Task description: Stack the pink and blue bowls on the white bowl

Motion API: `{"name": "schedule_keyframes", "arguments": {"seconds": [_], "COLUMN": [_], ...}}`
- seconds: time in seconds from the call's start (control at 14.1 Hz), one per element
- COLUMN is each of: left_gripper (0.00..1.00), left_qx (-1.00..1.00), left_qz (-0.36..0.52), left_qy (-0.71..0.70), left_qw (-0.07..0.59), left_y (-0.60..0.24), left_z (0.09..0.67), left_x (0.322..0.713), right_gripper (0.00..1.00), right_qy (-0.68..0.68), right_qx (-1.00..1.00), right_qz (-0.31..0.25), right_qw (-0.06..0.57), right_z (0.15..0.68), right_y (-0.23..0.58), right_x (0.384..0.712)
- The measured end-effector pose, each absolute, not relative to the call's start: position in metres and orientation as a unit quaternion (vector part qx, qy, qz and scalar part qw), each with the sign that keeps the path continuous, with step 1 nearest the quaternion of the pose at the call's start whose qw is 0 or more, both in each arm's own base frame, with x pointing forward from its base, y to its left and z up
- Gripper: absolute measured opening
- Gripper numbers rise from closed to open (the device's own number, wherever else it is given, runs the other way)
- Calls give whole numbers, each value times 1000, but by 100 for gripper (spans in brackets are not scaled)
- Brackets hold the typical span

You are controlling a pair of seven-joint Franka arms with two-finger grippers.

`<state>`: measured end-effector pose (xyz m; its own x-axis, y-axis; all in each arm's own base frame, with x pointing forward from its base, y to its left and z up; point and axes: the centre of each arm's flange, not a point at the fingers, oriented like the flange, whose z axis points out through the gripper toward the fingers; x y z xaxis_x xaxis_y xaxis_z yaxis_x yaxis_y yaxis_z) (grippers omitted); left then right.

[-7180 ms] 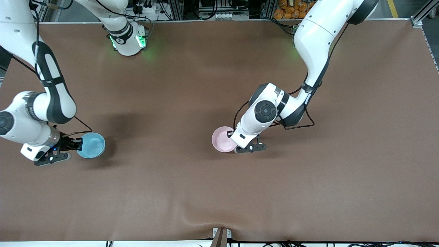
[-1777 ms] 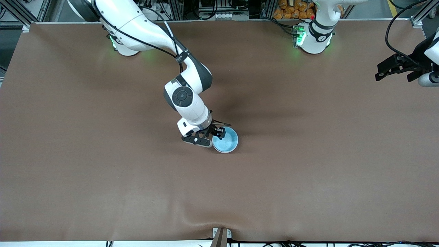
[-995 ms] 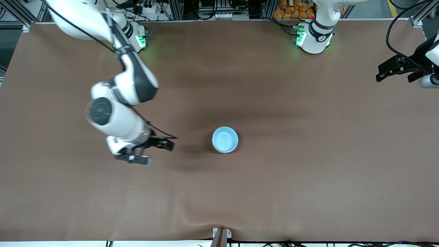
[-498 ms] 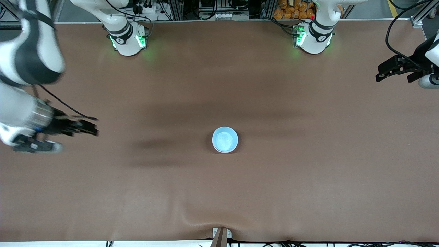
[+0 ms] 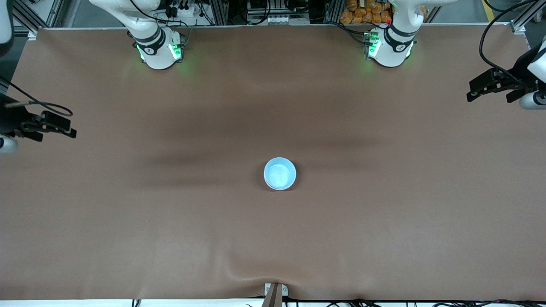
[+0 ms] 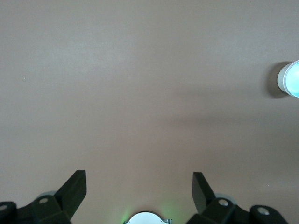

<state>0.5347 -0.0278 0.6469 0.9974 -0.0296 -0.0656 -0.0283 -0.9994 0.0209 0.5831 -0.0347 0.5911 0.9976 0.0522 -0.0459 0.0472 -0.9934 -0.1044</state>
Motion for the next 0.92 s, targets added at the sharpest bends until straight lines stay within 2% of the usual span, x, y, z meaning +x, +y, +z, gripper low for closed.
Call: {"name": "schedule_keyframes", "arguments": {"seconds": [0.92], "left_gripper": [100], "left_qx": [999], "left_qz": [-25], "left_qy": [-20], "left_qw": [10], "left_y": [-33], "left_z": [652], "left_x": [535], "right_gripper": [100], "right_qy": [-24], "right_qx": [-998], "right_qz": [45], "right_qw": [23], "right_z": [602], "right_y": [-42], "right_x": [568]}}
